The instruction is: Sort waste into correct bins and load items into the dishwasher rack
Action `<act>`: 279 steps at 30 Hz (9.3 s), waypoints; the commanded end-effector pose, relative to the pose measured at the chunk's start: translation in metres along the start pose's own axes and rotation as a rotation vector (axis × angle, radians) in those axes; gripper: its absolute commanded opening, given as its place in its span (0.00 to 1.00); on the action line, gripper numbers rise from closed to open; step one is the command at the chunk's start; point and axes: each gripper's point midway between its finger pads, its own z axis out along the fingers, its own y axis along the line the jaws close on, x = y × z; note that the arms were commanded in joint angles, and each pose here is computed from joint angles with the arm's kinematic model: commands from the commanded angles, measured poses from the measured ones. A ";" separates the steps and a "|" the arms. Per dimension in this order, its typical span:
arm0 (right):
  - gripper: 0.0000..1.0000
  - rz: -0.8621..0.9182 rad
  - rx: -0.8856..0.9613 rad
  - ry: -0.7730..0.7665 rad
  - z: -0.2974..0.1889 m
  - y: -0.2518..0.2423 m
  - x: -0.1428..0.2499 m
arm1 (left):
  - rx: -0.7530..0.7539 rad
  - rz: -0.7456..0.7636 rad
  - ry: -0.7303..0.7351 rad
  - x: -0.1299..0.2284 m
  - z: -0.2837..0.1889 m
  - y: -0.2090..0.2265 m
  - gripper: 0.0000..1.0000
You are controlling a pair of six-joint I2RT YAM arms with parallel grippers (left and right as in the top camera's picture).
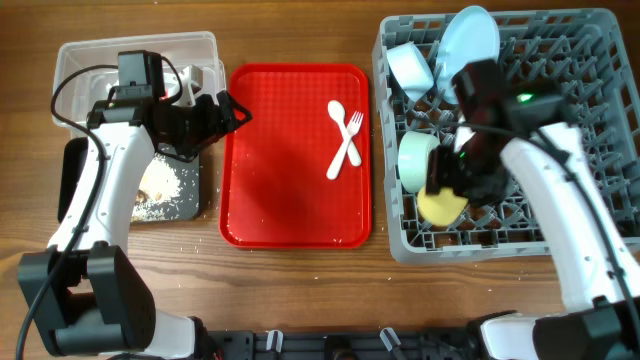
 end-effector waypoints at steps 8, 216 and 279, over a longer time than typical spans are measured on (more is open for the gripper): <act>0.51 0.032 0.058 0.018 0.083 0.002 0.004 | -0.016 0.022 -0.022 -0.003 -0.004 -0.001 0.92; 1.00 -0.011 -0.300 -1.645 -0.029 -0.057 -0.031 | -0.311 0.002 -0.085 -0.011 -0.013 0.050 1.00; 1.00 -0.041 -0.328 -1.626 -0.008 -0.054 -0.023 | -0.097 0.427 -1.129 0.099 -0.096 0.061 1.00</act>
